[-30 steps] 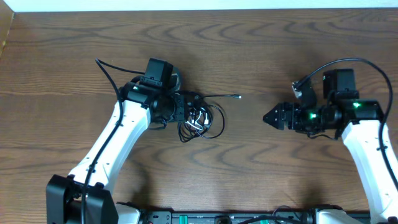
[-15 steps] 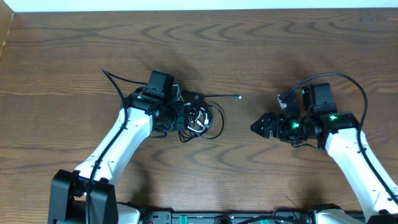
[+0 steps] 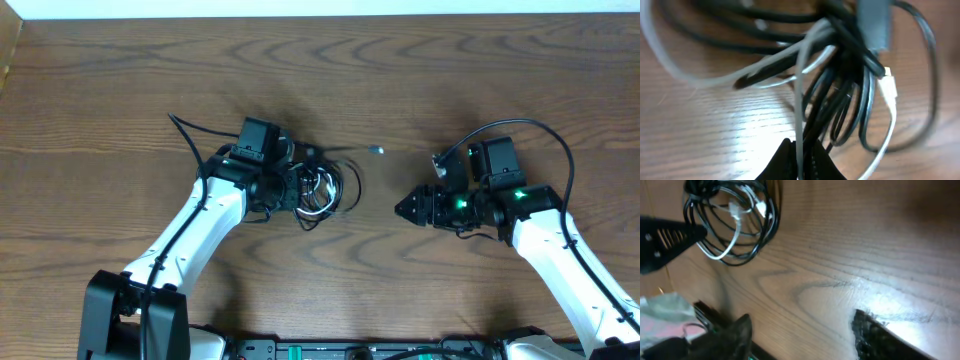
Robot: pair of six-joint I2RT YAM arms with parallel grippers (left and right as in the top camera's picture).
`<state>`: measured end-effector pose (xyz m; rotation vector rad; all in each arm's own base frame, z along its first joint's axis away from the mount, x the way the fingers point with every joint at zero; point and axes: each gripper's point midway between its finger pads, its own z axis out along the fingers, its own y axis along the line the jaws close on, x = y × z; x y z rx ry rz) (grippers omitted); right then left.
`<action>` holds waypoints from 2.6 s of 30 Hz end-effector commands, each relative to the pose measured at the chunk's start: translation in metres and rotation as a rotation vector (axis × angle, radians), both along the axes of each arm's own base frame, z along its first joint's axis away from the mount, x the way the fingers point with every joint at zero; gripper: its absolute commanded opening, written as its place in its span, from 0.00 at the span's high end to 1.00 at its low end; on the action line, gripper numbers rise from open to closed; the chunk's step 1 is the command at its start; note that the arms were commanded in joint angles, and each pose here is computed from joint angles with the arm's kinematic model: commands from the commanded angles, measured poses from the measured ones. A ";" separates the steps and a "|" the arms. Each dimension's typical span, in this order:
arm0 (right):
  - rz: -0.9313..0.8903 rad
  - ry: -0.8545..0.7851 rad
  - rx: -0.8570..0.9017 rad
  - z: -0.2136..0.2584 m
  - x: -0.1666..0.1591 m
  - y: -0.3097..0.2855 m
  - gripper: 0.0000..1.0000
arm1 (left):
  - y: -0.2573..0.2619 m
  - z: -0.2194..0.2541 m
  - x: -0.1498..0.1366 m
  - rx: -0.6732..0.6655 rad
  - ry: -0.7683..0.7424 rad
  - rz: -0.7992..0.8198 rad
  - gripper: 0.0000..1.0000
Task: Untangle cables
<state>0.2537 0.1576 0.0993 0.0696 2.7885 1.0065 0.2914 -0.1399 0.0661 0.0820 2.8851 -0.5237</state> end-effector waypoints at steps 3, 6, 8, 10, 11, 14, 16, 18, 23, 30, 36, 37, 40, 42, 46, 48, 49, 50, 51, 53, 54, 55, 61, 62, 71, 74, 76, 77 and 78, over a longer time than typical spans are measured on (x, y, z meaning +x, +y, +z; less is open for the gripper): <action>-0.002 -0.034 0.017 0.003 0.007 0.003 0.63 | -0.040 0.016 -0.022 -0.219 -0.025 -0.301 0.92; -0.004 -0.056 0.022 0.005 0.011 0.004 0.79 | -0.044 0.018 -0.025 -0.242 -0.018 -0.317 0.92; -0.012 -0.064 0.024 0.005 0.014 0.002 0.95 | -0.047 0.018 -0.029 -0.241 -0.010 -0.327 0.92; -0.027 -0.064 0.024 0.006 0.017 -0.002 0.98 | -0.051 0.017 -0.033 -0.240 -0.004 -0.346 0.92; -0.034 -0.063 0.023 0.005 0.017 -0.004 0.98 | -0.054 0.017 -0.035 -0.240 -0.004 -0.362 0.92; -0.057 -0.057 0.022 0.005 0.020 -0.010 0.98 | -0.068 0.017 -0.046 -0.238 -0.007 -0.429 0.92; -0.065 -0.053 0.021 0.004 0.020 -0.013 0.94 | -0.078 0.017 -0.055 -0.237 -0.012 -0.490 0.92; -0.066 -0.051 0.020 0.004 0.020 -0.013 0.78 | -0.096 0.017 -0.073 -0.234 -0.022 -0.604 0.92; -0.067 -0.051 0.020 0.004 0.020 -0.013 0.65 | -0.110 0.017 -0.087 -0.233 -0.026 -0.676 0.92; -0.101 0.020 0.022 0.000 0.011 -0.014 0.60 | -0.114 0.018 -0.089 -0.237 -0.039 -0.693 0.92; -0.114 0.048 0.026 -0.001 0.008 -0.012 0.55 | -0.119 0.018 -0.094 -0.238 -0.038 -0.715 0.92; -0.116 0.051 0.024 -0.001 0.008 -0.010 0.55 | -0.120 0.018 -0.096 -0.238 -0.039 -0.726 0.92; -0.151 0.073 -0.011 -0.007 0.007 -0.011 0.60 | -0.125 0.019 -0.101 -0.241 -0.045 -0.751 0.92; -0.172 0.081 -0.050 -0.012 0.006 -0.011 0.63 | -0.130 0.019 -0.104 -0.243 -0.050 -0.769 0.92; -0.187 0.092 -0.100 -0.020 0.003 -0.009 0.63 | -0.134 0.019 -0.109 -0.245 -0.051 -0.790 0.92; -0.188 0.105 -0.110 -0.023 0.002 -0.007 0.64 | -0.134 0.019 -0.110 -0.245 -0.051 -0.792 0.92; -0.189 0.112 -0.111 -0.024 0.001 -0.006 0.65 | -0.134 0.019 -0.110 -0.244 -0.052 -0.792 0.92; -0.188 0.116 -0.112 -0.026 0.001 -0.006 0.65 | -0.134 0.019 -0.109 -0.237 -0.053 -0.790 0.92; -0.188 0.123 -0.115 -0.027 0.000 -0.006 0.65 | -0.133 0.018 -0.108 -0.234 -0.055 -0.789 0.92; -0.185 0.135 -0.120 -0.030 -0.001 -0.006 0.66 | -0.133 0.018 -0.108 -0.234 -0.054 -0.789 0.92; -0.182 0.142 -0.122 -0.032 -0.002 -0.006 0.67 | -0.133 0.018 -0.108 -0.234 -0.054 -0.789 0.92; -0.180 0.148 -0.124 -0.034 -0.004 -0.005 0.67 | -0.133 0.018 -0.108 -0.234 -0.054 -0.789 0.92; -0.174 0.165 -0.119 -0.040 -0.010 0.002 0.76 | -0.134 0.018 -0.108 -0.235 -0.057 -0.789 0.92; -0.177 0.168 -0.118 -0.041 -0.011 0.003 0.78 | -0.134 0.018 -0.107 -0.235 -0.059 -0.789 0.92; -0.160 0.202 -0.095 -0.042 -0.020 0.011 0.85 | -0.128 0.011 -0.099 -0.170 -0.081 -0.773 0.92; -0.172 0.191 -0.117 -0.044 -0.017 0.007 0.79 | -0.126 0.010 -0.096 -0.152 -0.087 -0.768 0.92; -0.185 0.177 -0.140 -0.046 -0.015 0.004 0.73 | -0.126 0.009 -0.095 -0.147 -0.091 -0.767 0.92; -0.194 0.165 -0.154 -0.047 -0.012 0.001 0.71 | -0.126 0.009 -0.095 -0.147 -0.091 -0.767 0.92; -0.199 0.152 -0.160 -0.047 -0.009 0.000 0.66 | -0.126 0.010 -0.095 -0.148 -0.092 -0.767 0.92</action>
